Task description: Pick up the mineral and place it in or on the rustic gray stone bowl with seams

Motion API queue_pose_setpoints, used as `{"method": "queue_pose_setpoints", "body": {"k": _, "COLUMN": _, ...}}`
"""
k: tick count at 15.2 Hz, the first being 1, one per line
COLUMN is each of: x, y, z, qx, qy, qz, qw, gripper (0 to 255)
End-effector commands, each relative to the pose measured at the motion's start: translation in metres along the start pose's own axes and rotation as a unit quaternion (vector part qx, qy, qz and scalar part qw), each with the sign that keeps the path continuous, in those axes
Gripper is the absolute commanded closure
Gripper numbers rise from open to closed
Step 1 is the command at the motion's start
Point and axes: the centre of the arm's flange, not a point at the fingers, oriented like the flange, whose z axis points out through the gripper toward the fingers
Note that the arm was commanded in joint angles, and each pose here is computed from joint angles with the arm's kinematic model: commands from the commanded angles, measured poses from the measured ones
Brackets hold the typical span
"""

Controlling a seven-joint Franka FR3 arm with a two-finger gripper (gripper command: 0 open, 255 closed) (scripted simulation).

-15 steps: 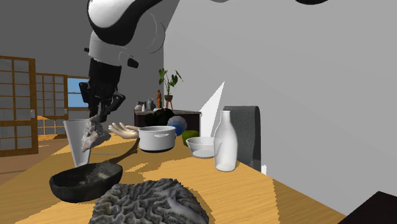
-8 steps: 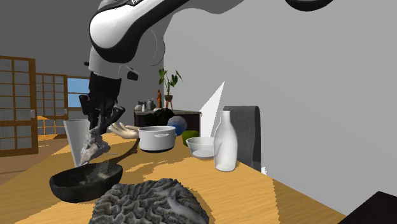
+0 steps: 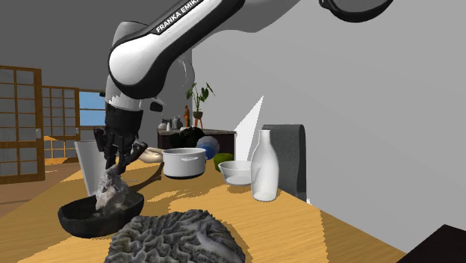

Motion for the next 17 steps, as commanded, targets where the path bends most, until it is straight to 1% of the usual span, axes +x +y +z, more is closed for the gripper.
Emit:
{"method": "queue_pose_setpoints", "body": {"k": 1, "x": -0.001, "y": 0.002, "z": 0.009, "qx": 0.0, "qy": 0.0, "qz": 0.0, "qw": 1.0, "gripper": 255}}
{"method": "queue_pose_setpoints", "body": {"k": 8, "x": -0.001, "y": 0.002, "z": 0.009, "qx": 0.0, "qy": 0.0, "qz": 0.0, "qw": 1.0, "gripper": 255}}
{"method": "queue_pose_setpoints", "body": {"k": 9, "x": -0.001, "y": 0.002, "z": 0.009, "qx": 0.0, "qy": 0.0, "qz": 0.0, "qw": 1.0, "gripper": 0}}
{"method": "queue_pose_setpoints", "body": {"k": 14, "x": -0.001, "y": 0.002, "z": 0.009, "qx": 0.0, "qy": 0.0, "qz": 0.0, "qw": 1.0, "gripper": 0}}
{"method": "queue_pose_setpoints", "body": {"k": 17, "x": -0.001, "y": 0.002, "z": -0.031, "qx": 0.0, "qy": 0.0, "qz": 0.0, "qw": 1.0, "gripper": 0}}
